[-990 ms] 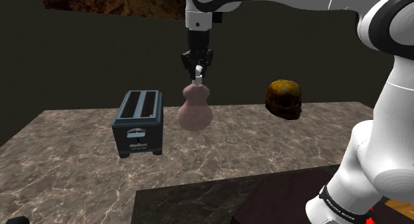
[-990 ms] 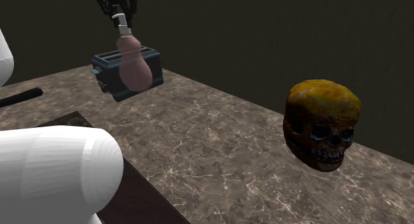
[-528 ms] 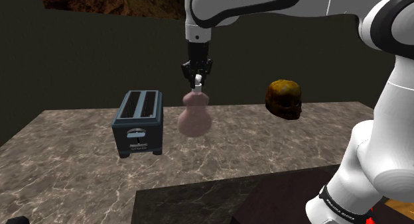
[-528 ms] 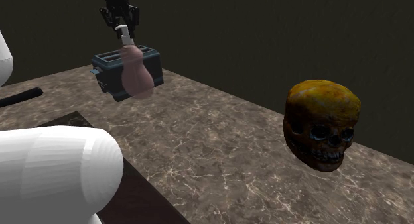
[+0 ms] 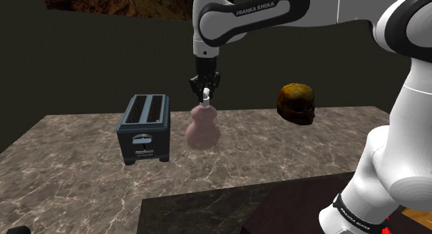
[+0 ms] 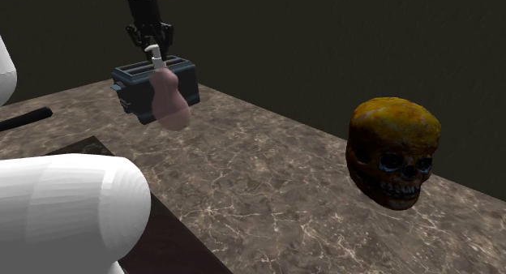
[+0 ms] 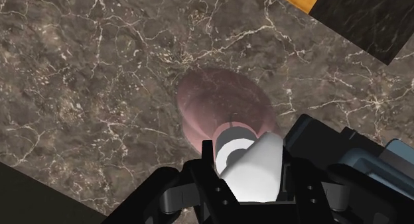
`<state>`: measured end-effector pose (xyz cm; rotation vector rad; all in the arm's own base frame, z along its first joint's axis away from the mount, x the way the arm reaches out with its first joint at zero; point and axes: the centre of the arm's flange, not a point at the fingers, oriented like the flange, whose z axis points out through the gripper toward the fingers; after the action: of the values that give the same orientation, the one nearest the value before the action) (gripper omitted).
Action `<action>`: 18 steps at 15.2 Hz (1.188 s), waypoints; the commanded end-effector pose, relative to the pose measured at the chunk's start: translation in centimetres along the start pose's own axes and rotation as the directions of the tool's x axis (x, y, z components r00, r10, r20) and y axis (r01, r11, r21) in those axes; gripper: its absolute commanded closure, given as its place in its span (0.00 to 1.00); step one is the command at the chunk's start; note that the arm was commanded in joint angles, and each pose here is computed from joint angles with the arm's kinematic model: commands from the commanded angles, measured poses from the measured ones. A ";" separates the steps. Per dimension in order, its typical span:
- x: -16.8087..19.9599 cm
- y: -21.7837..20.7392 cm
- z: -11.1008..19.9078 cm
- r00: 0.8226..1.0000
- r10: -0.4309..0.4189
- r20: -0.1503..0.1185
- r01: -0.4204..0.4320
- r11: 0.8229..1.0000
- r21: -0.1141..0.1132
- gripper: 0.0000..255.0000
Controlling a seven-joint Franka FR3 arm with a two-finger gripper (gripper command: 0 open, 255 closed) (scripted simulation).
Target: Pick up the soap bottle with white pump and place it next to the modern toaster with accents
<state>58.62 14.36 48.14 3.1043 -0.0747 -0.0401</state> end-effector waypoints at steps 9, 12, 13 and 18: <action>0.1 -0.1 2.6 1.000 0.000 -0.002 0.000 1.000 0.001 1.00; 0.1 -0.1 2.6 1.000 0.000 -0.002 0.000 1.000 0.000 0.00; 0.1 -0.1 2.6 1.000 0.000 -0.002 0.000 1.000 0.000 0.00; 0.1 -0.1 1.3 1.000 0.000 -0.002 0.000 1.000 0.001 0.00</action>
<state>58.67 14.34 46.10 3.1048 -0.0744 -0.0370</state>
